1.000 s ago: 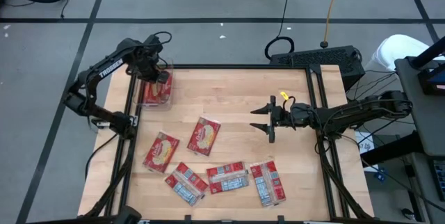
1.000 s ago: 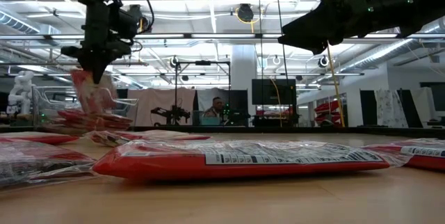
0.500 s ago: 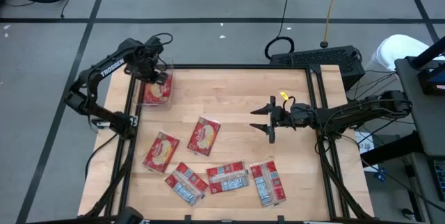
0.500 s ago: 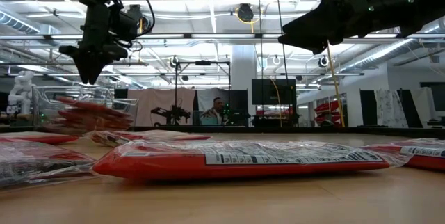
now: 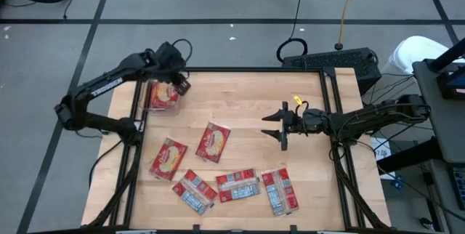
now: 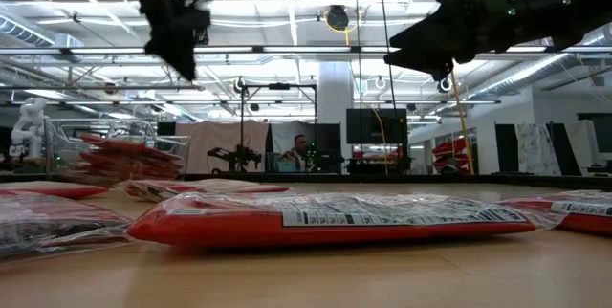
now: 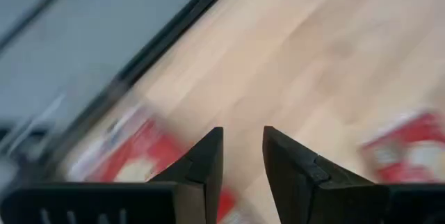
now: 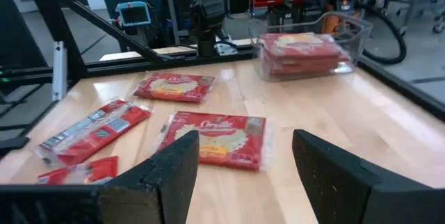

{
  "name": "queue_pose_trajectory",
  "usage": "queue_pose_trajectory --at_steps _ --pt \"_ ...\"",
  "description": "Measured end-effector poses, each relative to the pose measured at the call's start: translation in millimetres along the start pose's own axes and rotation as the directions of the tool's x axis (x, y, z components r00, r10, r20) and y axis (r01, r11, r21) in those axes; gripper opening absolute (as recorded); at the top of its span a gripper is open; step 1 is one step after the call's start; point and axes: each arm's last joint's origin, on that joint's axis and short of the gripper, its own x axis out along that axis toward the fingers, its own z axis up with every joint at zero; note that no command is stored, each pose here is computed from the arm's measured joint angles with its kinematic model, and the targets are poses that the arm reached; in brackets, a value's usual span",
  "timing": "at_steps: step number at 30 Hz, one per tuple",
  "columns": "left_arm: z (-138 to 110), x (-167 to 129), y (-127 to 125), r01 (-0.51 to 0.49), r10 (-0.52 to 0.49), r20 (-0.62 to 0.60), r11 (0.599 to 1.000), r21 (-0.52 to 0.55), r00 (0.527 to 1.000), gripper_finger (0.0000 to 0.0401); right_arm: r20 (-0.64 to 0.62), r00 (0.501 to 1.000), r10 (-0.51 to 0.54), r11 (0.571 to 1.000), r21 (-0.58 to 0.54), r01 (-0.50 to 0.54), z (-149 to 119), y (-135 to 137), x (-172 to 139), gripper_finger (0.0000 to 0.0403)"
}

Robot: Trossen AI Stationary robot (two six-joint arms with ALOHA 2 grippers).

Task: Sort popcorn bags into baskets
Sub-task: Put the red popcorn bag into the transparent bin

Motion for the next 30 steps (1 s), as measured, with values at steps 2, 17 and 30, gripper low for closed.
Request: queue_pose_trajectory --at_steps 2,17,30 --pt "2 -12 -19 0.049 -0.055 0.092 0.997 0.066 0.994 0.0108 -0.002 1.000 0.013 1.000 0.016 -0.013 0 3 0 0.0226" --pt "-56 -22 -145 0.287 -0.497 0.444 0.841 0.459 0.745 0.0108 -0.161 0.987 0.025 0.996 0.091 -0.011 5 58 -7 0.0226" --pt "-105 -24 -187 0.345 -0.568 0.509 0.813 0.469 0.647 0.0108 -0.377 0.921 0.097 0.980 0.198 -0.022 -8 93 -24 0.0226"
